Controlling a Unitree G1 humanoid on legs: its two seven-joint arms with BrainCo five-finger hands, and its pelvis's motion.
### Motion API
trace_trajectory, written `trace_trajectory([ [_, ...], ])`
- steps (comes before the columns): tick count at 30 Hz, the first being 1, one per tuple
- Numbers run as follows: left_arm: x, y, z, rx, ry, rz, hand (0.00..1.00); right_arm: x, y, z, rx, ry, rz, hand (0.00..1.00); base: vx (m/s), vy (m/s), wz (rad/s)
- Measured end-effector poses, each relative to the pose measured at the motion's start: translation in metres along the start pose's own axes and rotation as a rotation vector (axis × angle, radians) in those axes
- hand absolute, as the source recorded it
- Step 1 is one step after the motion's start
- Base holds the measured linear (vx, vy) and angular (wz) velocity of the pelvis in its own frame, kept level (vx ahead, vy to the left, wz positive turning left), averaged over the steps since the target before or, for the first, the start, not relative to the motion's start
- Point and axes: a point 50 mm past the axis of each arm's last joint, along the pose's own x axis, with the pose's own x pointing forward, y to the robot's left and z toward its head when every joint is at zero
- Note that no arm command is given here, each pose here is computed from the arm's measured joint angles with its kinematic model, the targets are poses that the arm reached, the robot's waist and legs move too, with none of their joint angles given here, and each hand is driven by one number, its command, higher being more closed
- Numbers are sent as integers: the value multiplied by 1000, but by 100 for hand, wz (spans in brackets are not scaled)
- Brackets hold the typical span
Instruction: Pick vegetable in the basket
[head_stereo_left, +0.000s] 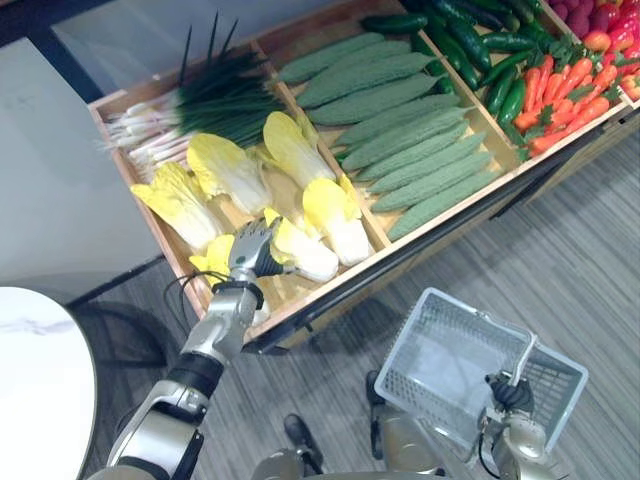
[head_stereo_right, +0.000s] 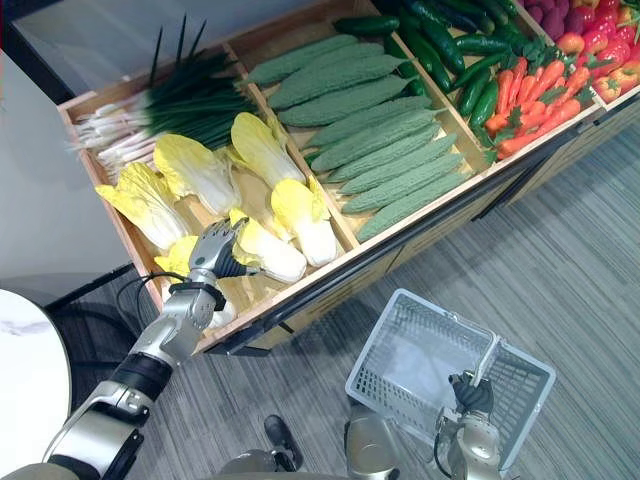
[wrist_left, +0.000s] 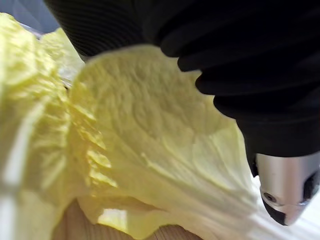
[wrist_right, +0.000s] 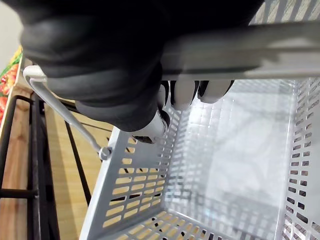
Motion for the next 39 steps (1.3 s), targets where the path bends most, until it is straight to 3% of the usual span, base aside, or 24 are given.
trace_trajectory([
  [15,14,16,8,3,-57,32,100,5,5,9,33,-28,16,100,-23,-4,-2],
  [25,-27,0,19,-394,31,106,100,1,4,3,31,-5,-15,100,0,-5,6],
  [39,-63,3,21,-697,117,244,100,-4,-8,-7,6,28,-51,100,-3,-5,3],
])
